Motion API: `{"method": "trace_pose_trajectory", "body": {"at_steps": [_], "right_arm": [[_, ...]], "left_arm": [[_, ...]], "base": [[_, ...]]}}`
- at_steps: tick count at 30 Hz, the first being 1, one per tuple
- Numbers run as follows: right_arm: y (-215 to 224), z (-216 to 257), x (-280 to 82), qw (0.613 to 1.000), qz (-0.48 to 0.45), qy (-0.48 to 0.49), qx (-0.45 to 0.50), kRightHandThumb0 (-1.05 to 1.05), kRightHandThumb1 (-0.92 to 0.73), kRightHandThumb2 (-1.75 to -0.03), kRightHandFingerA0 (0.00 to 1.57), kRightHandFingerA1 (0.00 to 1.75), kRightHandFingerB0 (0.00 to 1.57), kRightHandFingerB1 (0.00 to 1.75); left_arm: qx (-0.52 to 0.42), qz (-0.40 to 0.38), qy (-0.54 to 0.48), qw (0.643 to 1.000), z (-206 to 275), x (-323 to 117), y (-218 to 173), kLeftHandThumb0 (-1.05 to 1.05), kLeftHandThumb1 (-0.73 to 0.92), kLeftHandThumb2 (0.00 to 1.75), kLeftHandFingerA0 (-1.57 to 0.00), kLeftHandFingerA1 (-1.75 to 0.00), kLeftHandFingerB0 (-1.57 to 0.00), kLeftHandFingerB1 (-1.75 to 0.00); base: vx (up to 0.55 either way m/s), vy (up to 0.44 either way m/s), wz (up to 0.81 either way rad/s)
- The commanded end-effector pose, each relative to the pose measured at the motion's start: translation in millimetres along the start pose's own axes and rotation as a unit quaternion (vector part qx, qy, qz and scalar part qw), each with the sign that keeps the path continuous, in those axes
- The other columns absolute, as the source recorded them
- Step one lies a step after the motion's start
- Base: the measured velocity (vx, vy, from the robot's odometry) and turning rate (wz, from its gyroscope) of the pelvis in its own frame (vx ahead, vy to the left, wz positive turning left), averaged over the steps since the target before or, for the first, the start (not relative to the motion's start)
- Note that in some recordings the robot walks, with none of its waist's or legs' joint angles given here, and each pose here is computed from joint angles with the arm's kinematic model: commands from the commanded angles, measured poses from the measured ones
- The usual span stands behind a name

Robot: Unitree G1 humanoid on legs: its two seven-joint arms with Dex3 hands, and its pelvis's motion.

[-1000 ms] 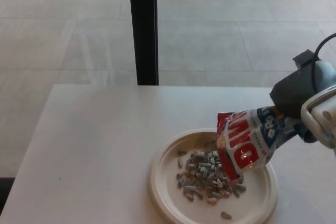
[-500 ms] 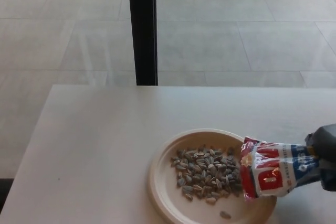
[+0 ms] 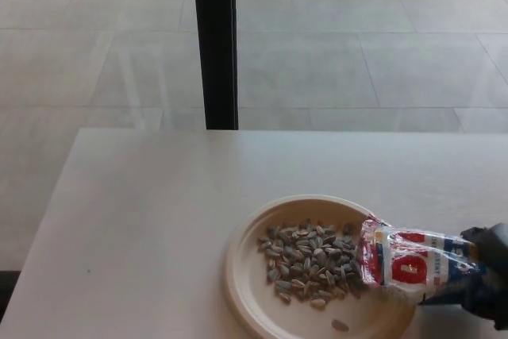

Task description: The robot uses its right hand to pick up a bag of sunflower seeds kept in the middle of the desk and tilts it over a plate kept next to it to pour out a few seeds and then puts the bag of seeds back on the desk

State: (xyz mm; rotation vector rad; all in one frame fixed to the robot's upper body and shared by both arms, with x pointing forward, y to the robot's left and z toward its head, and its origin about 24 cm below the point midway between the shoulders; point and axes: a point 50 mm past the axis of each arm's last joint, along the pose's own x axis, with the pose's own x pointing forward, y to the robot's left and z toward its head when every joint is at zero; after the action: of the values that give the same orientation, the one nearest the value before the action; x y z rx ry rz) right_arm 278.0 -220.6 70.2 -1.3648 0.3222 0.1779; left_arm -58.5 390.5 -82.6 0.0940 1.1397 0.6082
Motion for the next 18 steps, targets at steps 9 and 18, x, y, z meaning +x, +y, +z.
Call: {"method": "trace_pose_trajectory", "body": {"at_steps": [9,18], "right_arm": [[27,8,-8,0.980,-0.097,-0.015,0.171,-0.35,-0.57,-1.10,0.94,1.75,0.79,1.46],[56,-13,-8,0.965,-0.155,0.025,0.211,-0.31,-0.62,-0.94,0.90,1.69,0.80,1.31]], "left_arm": [[0.009,0.015,0.009,1.000,-8,-4,4,-0.87,0.86,0.80,-0.41,-0.72,-0.31,-0.60],[-0.002,0.012,0.017,1.000,-15,-7,5,-0.87,0.87,0.80,-0.38,-0.71,-0.30,-0.59]], "base": [[0.00,0.000,0.00],[0.00,0.000,0.00]]}}
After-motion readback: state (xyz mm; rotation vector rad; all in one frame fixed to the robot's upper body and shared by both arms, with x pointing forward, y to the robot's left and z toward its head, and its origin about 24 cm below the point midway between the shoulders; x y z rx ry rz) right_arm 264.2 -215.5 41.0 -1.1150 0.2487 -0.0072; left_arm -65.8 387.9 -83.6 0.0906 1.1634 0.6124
